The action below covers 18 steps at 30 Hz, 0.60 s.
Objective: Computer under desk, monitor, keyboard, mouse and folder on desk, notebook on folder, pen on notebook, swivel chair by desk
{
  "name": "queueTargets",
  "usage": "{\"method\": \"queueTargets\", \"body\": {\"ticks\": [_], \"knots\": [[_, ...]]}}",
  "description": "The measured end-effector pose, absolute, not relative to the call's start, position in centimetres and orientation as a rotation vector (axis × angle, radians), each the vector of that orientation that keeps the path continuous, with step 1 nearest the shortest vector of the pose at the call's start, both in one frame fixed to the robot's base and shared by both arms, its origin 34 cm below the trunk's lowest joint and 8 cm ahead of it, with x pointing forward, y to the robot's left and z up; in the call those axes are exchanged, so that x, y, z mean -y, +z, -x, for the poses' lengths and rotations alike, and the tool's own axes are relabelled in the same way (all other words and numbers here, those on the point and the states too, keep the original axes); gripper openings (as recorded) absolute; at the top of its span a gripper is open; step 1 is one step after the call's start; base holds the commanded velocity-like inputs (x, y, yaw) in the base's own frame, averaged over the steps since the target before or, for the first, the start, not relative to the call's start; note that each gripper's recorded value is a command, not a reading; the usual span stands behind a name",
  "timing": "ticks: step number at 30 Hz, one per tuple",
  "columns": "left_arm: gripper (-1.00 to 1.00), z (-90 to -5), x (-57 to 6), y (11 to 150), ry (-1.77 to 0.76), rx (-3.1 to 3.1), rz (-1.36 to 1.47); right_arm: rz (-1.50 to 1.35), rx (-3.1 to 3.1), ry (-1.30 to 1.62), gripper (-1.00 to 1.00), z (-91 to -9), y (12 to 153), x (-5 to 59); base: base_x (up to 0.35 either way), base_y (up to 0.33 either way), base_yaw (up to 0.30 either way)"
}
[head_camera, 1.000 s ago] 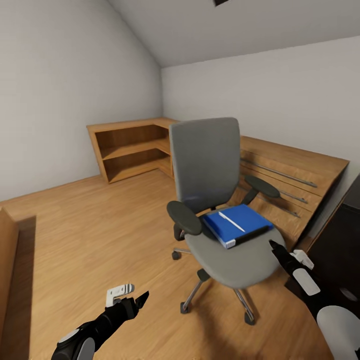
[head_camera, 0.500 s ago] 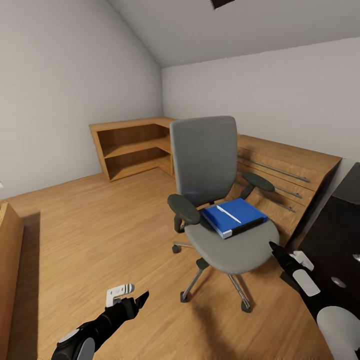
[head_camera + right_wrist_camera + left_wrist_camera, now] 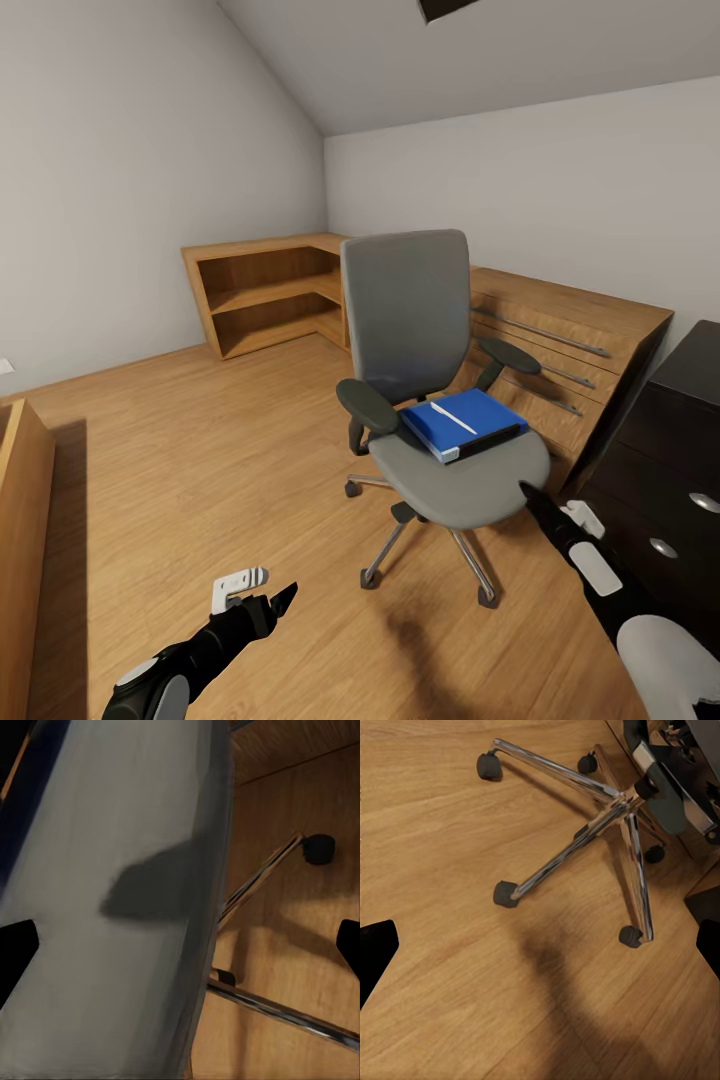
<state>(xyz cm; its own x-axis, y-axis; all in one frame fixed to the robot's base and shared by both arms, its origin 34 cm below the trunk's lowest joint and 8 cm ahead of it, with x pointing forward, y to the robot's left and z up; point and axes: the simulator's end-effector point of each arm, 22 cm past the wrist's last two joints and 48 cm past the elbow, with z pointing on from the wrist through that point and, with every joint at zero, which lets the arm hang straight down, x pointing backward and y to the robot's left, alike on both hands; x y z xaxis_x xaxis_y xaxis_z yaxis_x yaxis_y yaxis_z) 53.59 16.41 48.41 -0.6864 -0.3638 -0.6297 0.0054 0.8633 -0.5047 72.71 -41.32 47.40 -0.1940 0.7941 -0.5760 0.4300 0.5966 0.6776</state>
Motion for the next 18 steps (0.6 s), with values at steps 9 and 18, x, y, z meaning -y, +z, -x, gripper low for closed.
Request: {"method": "queueTargets", "body": {"ticks": [9,18], "knots": [[1.0,-53.4,-16.4,48.1,-0.615,-2.266,0.259,-0.993,-1.831,0.538,1.0,-72.0,46.3,38.1,-0.001,0.0,0.0],[1.0,-53.4,-16.4,48.1,-0.614,-2.267,0.258,-0.987,-1.846,0.583,1.0,-72.1,46.5,36.9,0.064,0.0,0.0]]}}
